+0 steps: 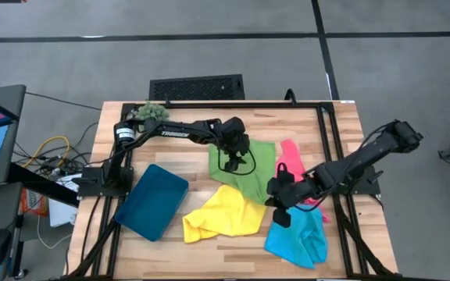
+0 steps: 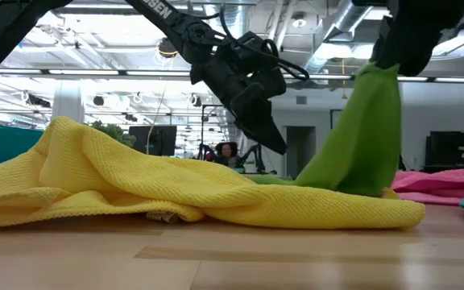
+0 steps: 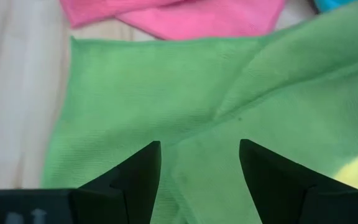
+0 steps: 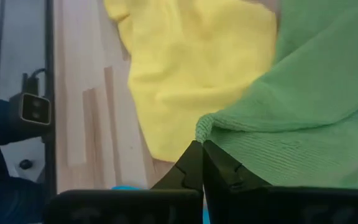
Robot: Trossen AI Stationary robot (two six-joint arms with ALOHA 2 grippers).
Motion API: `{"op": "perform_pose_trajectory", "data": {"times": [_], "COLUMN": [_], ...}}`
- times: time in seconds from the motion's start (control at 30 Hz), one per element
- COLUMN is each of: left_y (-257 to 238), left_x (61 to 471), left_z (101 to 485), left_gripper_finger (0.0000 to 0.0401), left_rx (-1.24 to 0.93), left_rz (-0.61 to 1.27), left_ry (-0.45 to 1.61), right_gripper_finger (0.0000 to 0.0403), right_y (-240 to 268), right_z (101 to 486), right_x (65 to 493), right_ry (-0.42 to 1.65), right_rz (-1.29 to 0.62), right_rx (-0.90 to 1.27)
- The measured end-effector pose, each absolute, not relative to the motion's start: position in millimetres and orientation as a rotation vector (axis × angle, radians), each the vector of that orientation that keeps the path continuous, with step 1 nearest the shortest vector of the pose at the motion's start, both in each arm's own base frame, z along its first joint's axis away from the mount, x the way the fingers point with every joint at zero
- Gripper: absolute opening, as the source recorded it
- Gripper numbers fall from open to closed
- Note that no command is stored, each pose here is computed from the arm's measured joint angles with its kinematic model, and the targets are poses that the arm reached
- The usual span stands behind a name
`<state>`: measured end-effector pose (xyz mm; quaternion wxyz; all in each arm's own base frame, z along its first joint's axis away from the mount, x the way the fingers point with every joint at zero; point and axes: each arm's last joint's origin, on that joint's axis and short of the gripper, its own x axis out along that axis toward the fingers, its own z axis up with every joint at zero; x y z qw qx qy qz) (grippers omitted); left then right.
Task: Fold microfiber towels
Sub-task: Fold the green microfiber towel
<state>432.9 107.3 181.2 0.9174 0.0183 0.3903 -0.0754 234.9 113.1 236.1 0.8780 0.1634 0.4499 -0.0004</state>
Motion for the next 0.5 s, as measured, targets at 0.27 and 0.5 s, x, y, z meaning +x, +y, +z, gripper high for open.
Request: {"op": "perform_pose_trajectory", "data": {"times": [0.27, 0.5], "left_y": [111, 109], "left_x": [436, 440], "left_z": [174, 140], "left_gripper_finger": [0.0210, 0.0210], "left_rx": [0.028, -0.085], "left_rz": [-0.150, -0.109], "left_ry": [0.798, 0.891], "right_gripper_finger": [0.0022, 0.0024], "right_y": [123, 124], "right_z": [231, 231], "right_x": [235, 234], "right_ry": [0.948, 0.946], "right_rz": [0.022, 0.017], "right_rx": [0.341, 0.346]}}
